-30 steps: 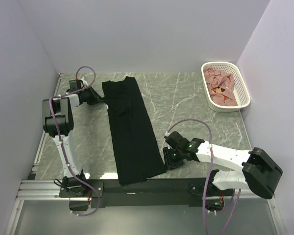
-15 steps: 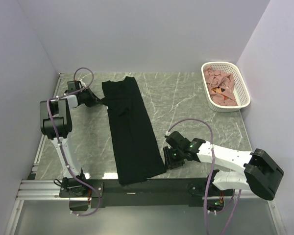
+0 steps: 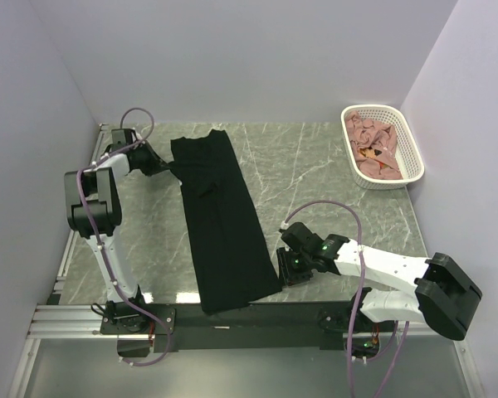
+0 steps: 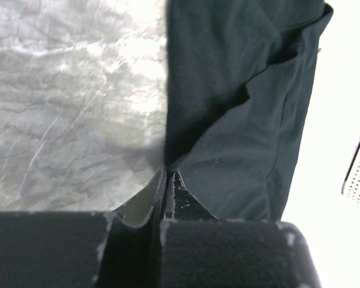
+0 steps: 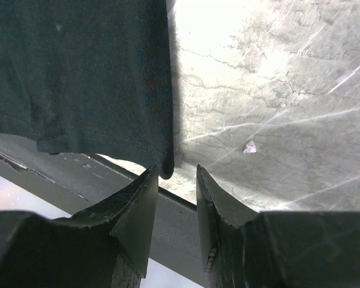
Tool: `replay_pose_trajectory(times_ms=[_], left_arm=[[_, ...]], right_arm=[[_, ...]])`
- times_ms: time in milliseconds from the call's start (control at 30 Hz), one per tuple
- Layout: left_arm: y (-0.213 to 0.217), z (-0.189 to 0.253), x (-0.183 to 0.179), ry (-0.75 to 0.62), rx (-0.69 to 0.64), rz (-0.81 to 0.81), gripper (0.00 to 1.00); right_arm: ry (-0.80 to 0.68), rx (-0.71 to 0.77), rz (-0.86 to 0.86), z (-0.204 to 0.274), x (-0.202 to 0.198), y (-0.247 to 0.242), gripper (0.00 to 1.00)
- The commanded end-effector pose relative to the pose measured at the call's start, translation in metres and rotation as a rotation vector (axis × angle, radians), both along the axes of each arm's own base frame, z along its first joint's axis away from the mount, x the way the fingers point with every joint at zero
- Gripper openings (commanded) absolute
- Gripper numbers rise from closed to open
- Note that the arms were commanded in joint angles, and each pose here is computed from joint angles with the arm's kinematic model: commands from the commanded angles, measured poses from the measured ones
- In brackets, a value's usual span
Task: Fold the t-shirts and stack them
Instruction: Fold the tshirt
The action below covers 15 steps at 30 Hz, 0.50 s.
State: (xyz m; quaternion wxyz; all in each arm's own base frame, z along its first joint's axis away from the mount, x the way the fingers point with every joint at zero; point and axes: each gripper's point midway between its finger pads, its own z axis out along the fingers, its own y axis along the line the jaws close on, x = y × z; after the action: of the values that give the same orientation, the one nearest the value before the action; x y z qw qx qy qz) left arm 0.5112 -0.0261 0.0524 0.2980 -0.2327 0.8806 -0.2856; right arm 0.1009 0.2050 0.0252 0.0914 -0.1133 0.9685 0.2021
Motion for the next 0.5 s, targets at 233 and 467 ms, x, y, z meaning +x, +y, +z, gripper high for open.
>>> replay_pose_trajectory(times_ms=[233,467], left_arm=[[-0.026,0.055,0.022,-0.056,0.041,0.003,0.04],[-0.015,0.054,0.026,-0.036,0.097,0.043,0.04]], right_arm=[[-0.051,0.025,-0.003,0.007,0.01,0.006,0.39],[-0.221,0.038,0.076,0.042,0.045,0.022,0.38]])
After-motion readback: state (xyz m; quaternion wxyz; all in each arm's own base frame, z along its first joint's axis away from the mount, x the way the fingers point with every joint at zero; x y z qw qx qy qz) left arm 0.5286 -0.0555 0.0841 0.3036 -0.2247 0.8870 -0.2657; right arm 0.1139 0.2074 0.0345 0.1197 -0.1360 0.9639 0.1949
